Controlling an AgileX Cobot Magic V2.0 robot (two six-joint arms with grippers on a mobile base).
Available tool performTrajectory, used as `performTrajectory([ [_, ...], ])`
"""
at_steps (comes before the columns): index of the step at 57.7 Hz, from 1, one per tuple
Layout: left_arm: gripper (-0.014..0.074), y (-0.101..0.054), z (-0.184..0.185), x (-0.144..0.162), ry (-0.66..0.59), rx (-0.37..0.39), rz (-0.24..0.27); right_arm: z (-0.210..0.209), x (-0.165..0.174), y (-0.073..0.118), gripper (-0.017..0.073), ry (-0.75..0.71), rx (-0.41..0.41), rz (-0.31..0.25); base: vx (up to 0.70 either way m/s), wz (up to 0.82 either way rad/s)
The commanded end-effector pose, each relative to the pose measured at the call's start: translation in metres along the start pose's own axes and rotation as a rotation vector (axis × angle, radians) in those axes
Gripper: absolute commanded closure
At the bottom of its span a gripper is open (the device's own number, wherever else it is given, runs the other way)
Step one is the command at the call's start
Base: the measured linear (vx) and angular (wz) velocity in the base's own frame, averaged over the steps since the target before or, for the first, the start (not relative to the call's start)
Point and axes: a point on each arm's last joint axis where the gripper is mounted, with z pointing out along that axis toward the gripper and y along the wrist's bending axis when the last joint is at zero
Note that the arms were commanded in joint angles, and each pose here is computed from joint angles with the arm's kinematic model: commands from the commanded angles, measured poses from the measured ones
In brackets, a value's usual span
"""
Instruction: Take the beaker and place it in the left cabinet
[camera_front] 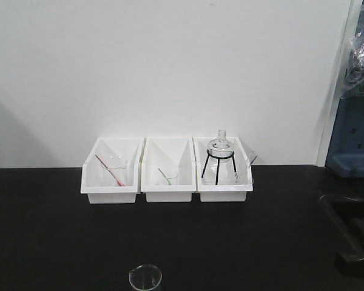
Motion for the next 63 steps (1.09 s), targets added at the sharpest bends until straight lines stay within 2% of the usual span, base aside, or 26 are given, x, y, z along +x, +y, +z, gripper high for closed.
performTrajectory([
  [1,0.0600,0.001,-0.002,-0.014,-0.110,-0.010,-0.007,0.012,-0.012,0.000,0.0431,-0.095,-0.006,-0.008,0.00,0.00],
  [9,0.0600,0.001,-0.002,-0.014,-0.110,-0.010,-0.007,0.033,0.004,-0.002,0.0300,-0.053,-0.007,-0.021,0.00,0.00],
  [19,0.0600,0.001,-0.002,-0.014,-0.110,-0.010,-0.007,0.059,0.015,-0.002,0.0082,-0.146,-0.024,-0.011,0.00,0.00],
  [25,0.0600,0.001,-0.002,-0.014,-0.110,-0.010,-0.007,0.072,0.026,-0.001,-0.0010,-0.176,-0.047,-0.016,0.00,0.00],
  [28,0.0600,0.001,-0.002,-0.014,-0.110,-0.010,-0.007,0.076,0.032,0.002,-0.0034,-0.169,-0.089,-0.059,0.00,0.00],
  [29,0.0600,0.001,-0.002,-0.014,-0.110,-0.010,-0.007,0.078,0.036,0.007,-0.0045,-0.159,-0.137,-0.107,0.00,0.00],
  [32,0.0600,0.001,-0.002,-0.014,-0.110,-0.010,-0.007,0.079,0.042,0.016,-0.0052,-0.141,-0.233,-0.198,0.00,0.00],
  [35,0.0600,0.001,-0.002,-0.014,-0.110,-0.010,-0.007,0.077,0.050,0.033,-0.0052,-0.123,-0.382,-0.320,0.00,0.00],
  [37,0.0600,0.001,-0.002,-0.014,-0.110,-0.010,-0.007,0.076,0.055,0.044,-0.0050,-0.113,-0.465,-0.371,0.00,0.00],
  [40,0.0600,0.001,-0.002,-0.014,-0.110,-0.010,-0.007,0.073,0.061,0.060,-0.0050,-0.098,-0.553,-0.396,0.00,0.00],
  [44,0.0600,0.001,-0.002,-0.014,-0.110,-0.010,-0.007,0.069,0.070,0.083,-0.0050,-0.081,-0.640,-0.399,0.00,0.00],
  [48,0.0600,0.001,-0.002,-0.014,-0.110,-0.010,-0.007,0.069,0.077,0.102,-0.0049,-0.064,-0.688,-0.386,0.00,0.00],
  [52,0.0600,0.001,-0.002,-0.014,-0.110,-0.010,-0.007,0.072,0.085,0.117,-0.0048,-0.037,-0.707,-0.375,0.00,0.00],
  [59,0.0600,0.001,-0.002,-0.014,-0.110,-0.010,-0.007,0.084,0.098,0.136,-0.0047,0.007,-0.686,-0.302,0.00,0.00],
  [63,0.0600,0.001,-0.002,-0.014,-0.110,-0.010,-0.007,0.088,0.103,0.146,-0.0047,0.021,-0.694,-0.287,0.00,0.00],
])
